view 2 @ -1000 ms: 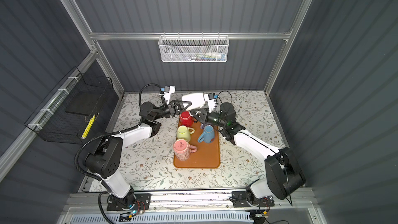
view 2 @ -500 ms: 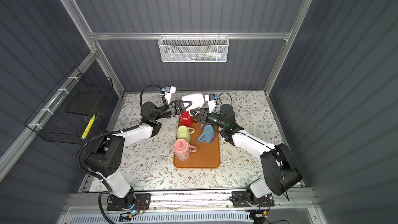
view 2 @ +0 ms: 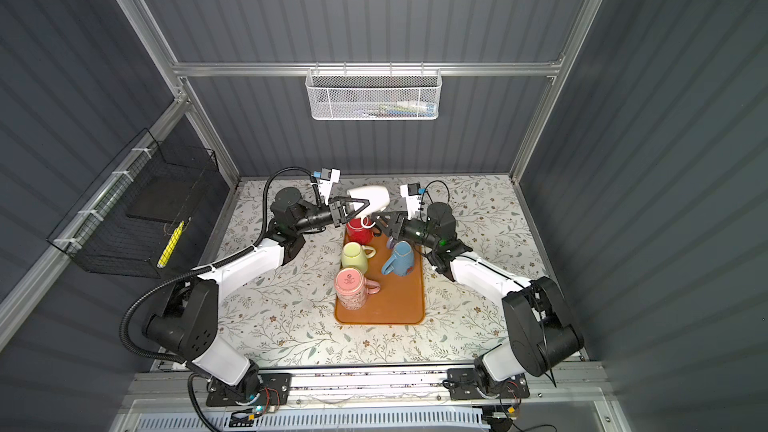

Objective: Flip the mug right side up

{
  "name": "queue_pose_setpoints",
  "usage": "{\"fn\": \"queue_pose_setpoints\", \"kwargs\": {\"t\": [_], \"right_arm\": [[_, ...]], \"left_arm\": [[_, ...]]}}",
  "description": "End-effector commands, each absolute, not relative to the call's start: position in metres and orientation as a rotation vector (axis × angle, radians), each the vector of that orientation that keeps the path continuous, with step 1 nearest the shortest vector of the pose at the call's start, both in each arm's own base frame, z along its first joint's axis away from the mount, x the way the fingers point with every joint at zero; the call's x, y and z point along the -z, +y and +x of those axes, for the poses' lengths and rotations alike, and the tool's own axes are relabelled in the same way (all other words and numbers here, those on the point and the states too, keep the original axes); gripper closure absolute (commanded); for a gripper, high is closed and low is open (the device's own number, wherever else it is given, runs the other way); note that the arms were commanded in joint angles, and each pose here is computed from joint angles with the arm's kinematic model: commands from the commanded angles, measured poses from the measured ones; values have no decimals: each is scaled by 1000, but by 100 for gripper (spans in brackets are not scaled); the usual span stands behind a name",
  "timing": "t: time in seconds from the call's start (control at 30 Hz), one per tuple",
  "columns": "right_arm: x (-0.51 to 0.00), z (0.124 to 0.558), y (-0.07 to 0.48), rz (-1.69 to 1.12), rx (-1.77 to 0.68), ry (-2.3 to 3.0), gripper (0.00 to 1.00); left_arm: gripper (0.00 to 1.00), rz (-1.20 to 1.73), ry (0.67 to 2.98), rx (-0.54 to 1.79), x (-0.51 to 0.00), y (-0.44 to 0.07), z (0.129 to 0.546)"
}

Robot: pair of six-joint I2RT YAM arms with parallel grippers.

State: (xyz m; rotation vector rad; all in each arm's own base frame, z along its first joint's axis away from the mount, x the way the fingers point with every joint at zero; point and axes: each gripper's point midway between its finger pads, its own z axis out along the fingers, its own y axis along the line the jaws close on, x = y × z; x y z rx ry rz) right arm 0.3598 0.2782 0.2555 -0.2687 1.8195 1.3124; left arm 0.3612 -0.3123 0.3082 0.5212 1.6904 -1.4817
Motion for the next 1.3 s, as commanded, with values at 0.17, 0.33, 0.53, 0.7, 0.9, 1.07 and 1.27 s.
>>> {"fn": "queue_pose_setpoints", "kwargs": {"t": [0.17, 0.33, 0.53, 0.7, 0.9, 1.07, 1.27], "right_arm": [[-257, 366, 258, -156, -1220, 1865, 46], [-263, 396, 208, 228, -868, 2077, 46], [-327, 394, 174, 608, -912, 1925, 41], [-383, 381, 173, 718, -1061, 1853, 41], [-402, 371, 171, 739, -1120, 1827, 41], [-407, 374, 169, 741, -1179, 1779, 44], [-403, 381, 161, 769, -1243, 1734, 43]], "left_arm": [[100, 542, 1729, 1172, -334, -285, 377], [100, 513, 1894, 889, -324, -258, 393], [100, 433, 2050, 606, -313, -220, 415], [100, 377, 2144, 435, -296, -190, 424], [100, 308, 2275, 272, -263, -149, 435], [100, 307, 2350, 213, -247, -141, 447], [100, 303, 2372, 195, -242, -141, 456]]}}
